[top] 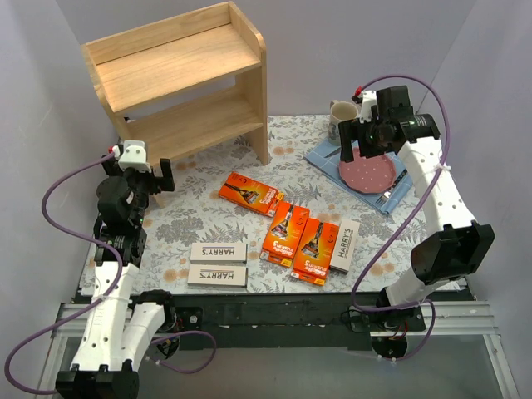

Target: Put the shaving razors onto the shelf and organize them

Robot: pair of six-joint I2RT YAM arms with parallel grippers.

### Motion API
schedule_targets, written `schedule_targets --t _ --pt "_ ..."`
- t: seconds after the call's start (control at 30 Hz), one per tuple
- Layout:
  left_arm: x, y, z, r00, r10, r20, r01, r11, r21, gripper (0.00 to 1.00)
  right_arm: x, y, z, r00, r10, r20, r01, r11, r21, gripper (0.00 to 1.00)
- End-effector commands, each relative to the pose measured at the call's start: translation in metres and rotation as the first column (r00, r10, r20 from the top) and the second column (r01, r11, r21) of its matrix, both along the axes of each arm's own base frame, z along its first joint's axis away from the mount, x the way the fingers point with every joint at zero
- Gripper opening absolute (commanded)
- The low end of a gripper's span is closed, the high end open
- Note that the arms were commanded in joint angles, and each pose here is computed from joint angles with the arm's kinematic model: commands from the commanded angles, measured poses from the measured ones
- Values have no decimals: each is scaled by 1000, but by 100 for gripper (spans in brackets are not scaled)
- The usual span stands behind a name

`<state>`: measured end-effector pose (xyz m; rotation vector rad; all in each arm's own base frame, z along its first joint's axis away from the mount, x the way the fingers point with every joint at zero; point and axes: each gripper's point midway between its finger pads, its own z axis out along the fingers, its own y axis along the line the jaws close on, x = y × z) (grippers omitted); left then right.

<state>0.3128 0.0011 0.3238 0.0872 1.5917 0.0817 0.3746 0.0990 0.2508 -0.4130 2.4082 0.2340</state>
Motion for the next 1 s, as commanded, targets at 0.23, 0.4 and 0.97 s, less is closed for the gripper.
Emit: schedule_targets --t 0.23,0.4,0.97 --pt "18 -16 14 991 -91 -96 89 996 -20 98 64 70 91 848 299 437 -377 920 103 97" --pt "18 13 7 989 88 -116 -98 992 -79 98 109 94 107 807 242 539 -388 905 175 93" --pt "53 51 -9 988 129 -83 -139 981 -137 73 103 221 97 539 327 776 -677 717 168 89"
